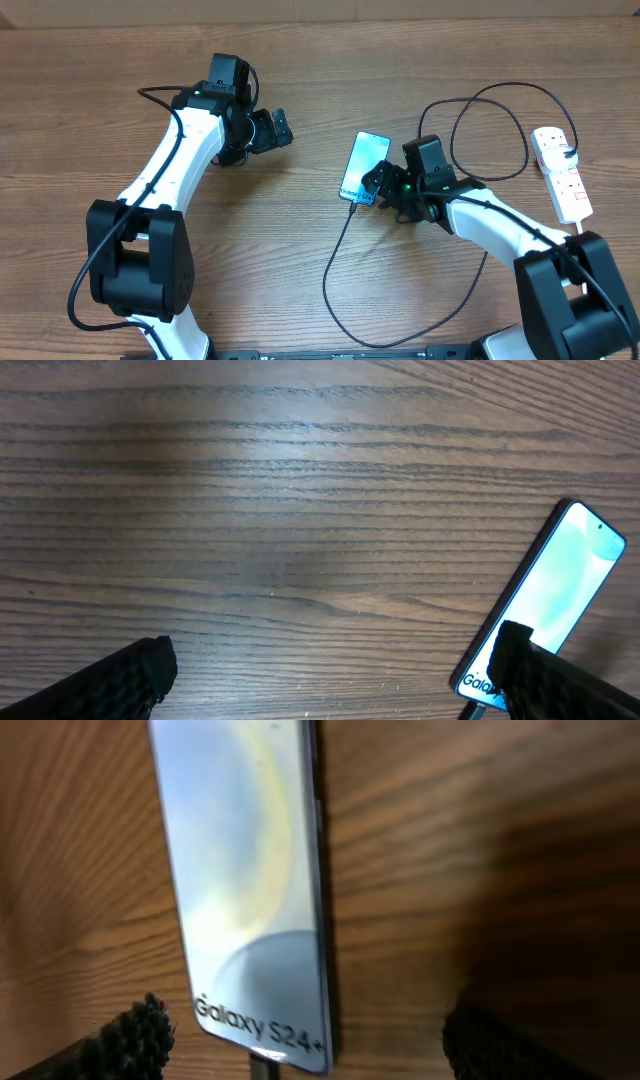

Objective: Plug charger to phone and switch on socket

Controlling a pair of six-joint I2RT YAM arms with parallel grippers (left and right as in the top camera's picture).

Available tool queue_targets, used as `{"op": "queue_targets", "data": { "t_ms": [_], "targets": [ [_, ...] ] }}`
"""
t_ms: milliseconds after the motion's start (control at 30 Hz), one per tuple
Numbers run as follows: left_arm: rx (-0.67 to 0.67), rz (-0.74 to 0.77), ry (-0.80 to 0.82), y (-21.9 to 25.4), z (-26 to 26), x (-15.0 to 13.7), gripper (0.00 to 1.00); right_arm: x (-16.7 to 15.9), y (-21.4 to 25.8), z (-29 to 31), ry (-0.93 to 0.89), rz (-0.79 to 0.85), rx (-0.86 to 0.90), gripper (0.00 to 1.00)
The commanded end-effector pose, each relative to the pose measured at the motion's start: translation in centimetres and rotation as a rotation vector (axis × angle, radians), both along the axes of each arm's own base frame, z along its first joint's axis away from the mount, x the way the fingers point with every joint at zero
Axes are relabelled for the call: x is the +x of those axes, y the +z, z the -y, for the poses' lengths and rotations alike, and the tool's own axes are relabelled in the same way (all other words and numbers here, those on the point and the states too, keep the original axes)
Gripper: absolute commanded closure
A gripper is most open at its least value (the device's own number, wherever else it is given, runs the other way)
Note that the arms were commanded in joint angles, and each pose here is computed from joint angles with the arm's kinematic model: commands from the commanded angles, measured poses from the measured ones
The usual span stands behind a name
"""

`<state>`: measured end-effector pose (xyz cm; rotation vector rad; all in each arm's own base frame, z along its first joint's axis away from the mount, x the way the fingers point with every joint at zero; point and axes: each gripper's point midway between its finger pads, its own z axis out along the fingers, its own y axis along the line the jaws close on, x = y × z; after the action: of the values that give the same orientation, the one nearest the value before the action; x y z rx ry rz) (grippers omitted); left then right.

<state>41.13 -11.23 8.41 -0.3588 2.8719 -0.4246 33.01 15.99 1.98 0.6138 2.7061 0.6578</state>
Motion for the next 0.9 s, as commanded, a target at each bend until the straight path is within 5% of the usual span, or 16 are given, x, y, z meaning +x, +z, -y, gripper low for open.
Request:
{"op": "queue_targets", "data": {
  "t_ms": [0, 200, 567, 867],
  "targets": [
    [0.008, 0.033, -0.017, 1.0, 0.0, 0.1, 0.0, 0.0, 2.0, 0.5, 0.0, 0.056, -0.007, 0.18],
    [0.008, 0.033, -0.017, 1.0, 0.0, 0.1, 0.0, -0.5, 5.0, 1.2, 0.025, 0.111, -0.015, 0.46],
    [0.008, 0.034, -0.015, 1.0, -0.1, 0.2, 0.01, -1.5, 12.7, 2.6, 0.148, 0.097, -0.105, 0.67],
    [0.007, 0.035, -0.015, 1.0, -0.1, 0.2, 0.01, -1.5, 16.6, 7.0, 0.137, 0.077, -0.21, 0.69]
  ]
}}
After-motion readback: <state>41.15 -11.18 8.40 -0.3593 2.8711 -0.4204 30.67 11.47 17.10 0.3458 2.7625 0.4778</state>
